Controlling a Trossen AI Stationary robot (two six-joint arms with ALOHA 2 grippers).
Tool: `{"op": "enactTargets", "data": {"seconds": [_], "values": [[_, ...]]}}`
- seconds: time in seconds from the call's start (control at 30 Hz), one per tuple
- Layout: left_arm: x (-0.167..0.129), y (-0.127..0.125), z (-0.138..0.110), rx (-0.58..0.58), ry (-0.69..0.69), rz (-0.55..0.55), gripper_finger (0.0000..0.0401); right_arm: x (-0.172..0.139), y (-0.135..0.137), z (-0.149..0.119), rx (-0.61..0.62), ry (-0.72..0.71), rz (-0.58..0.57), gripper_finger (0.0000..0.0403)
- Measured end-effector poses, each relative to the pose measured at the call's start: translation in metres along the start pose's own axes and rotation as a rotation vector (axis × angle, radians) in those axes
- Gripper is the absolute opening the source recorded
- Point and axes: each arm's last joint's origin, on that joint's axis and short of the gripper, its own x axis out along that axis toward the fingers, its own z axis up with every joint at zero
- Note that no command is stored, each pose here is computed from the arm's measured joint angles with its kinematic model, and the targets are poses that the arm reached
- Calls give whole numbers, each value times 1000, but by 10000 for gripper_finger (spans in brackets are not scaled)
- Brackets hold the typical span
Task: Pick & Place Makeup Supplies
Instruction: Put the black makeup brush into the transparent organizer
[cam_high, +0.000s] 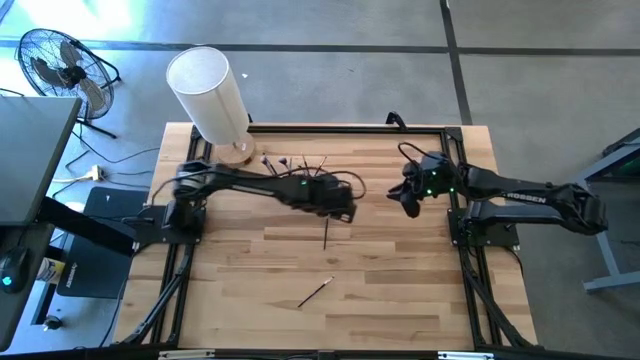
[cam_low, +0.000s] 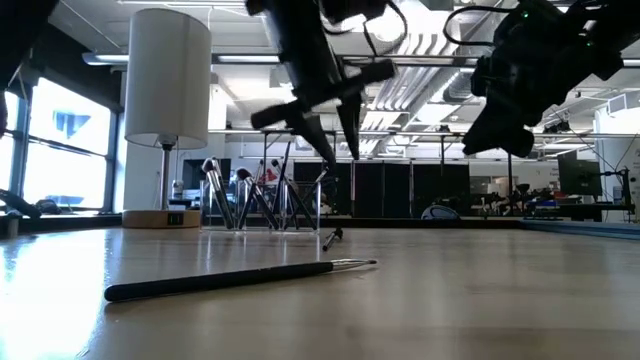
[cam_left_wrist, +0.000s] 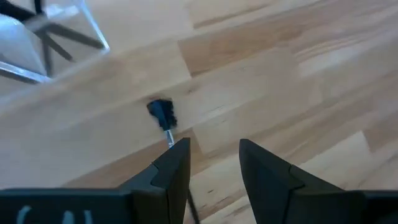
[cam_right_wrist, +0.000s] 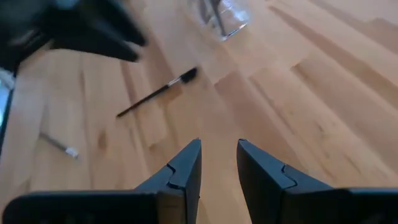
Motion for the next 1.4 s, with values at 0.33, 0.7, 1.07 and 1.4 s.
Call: {"op": "enactTargets", "data": {"seconds": [0.33, 0.7, 1.07, 1.4], "values": [[55, -3, 4, -87, 111, 154, 136, -3, 1, -6, -50, 69, 51, 96], [87, 7, 1, -145, 77, 253, 136, -5, 1, -9, -91, 87, 68, 96], [97, 7, -3, -154, 94, 246, 91, -5, 1, -9, -125, 91, 65, 96], [76, -17, -3, -41, 156, 140, 13, -5, 1, -9, -134, 88, 66, 96]]}}
